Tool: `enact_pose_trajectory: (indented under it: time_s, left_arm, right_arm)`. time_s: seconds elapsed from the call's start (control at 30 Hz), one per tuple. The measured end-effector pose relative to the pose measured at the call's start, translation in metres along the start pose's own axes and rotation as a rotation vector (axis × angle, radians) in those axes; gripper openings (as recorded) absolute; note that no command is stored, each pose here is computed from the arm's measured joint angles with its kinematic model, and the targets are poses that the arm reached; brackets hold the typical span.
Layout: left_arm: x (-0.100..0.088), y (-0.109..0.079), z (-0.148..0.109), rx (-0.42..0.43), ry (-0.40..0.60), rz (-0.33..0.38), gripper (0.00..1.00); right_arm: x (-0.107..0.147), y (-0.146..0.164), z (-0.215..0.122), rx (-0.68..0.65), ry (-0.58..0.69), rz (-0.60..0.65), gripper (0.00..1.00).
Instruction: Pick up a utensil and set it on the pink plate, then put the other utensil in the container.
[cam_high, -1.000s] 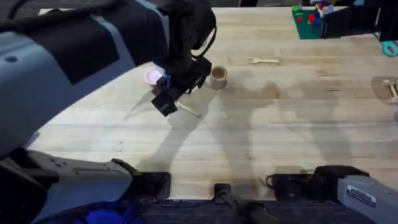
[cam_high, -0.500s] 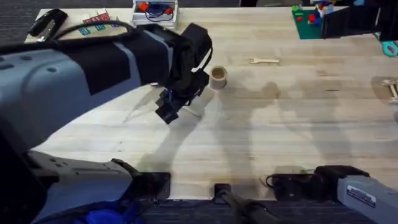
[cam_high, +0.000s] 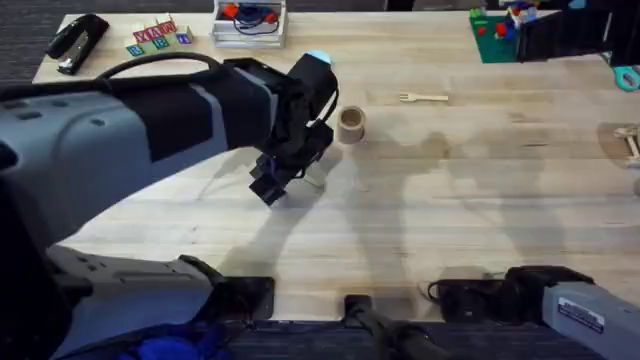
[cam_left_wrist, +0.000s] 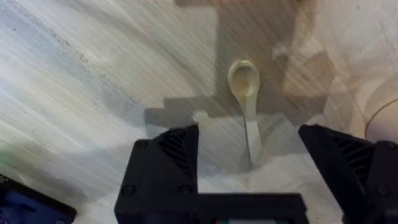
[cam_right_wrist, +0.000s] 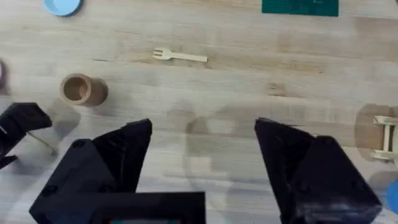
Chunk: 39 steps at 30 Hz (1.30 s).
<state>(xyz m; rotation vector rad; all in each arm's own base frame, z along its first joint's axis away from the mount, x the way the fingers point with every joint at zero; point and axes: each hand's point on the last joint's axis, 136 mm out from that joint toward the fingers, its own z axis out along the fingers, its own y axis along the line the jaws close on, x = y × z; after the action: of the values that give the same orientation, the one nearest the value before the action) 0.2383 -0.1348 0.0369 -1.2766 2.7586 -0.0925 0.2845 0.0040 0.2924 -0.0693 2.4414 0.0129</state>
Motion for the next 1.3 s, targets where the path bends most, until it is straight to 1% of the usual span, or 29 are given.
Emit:
enact_pose_trajectory:
  time_s: [0.1,0.23,0.37,0.67,0.77,0.87,0.93,1.1,1.3]
  left_arm:
    - [0.0,0.001,0.0,0.0,-0.004,-0.022,0.992]
    - [-0.002,0.004,0.0,-0.002,-0.012,-0.078,0.994]
    - [-0.002,0.011,0.0,-0.03,-0.018,-0.128,0.995]
    - [-0.004,0.016,0.001,-0.046,-0.02,-0.198,0.995]
    - [-0.005,0.02,0.001,-0.06,0.0,-0.227,0.995]
    - [-0.007,0.028,0.002,-0.087,0.025,-0.265,0.996]
    - [-0.008,0.029,0.002,-0.091,0.041,-0.284,0.997]
    - [-0.01,0.032,0.002,-0.096,0.067,-0.311,0.997]
    - [-0.009,0.032,0.002,-0.096,0.069,-0.312,0.996]
  right_arm:
    - [0.0,0.0,0.0,0.0,0.0,0.0,0.996]
    - [0.0,0.0,0.0,0.0,0.0,0.0,0.996]
    - [0.0,0.0,0.0,0.0,0.0,0.0,0.996]
    - [0.0,0.0,0.0,0.0,0.0,0.0,0.996]
    - [0.0,0.0,0.0,0.0,0.0,0.0,0.996]
    - [0.0,0.0,0.0,0.0,0.0,0.0,0.996]
    - [0.0,0.0,0.0,0.0,0.0,0.0,0.996]
    - [0.0,0.0,0.0,0.0,0.0,0.0,0.996]
    - [0.0,0.0,0.0,0.0,0.0,0.0,0.996]
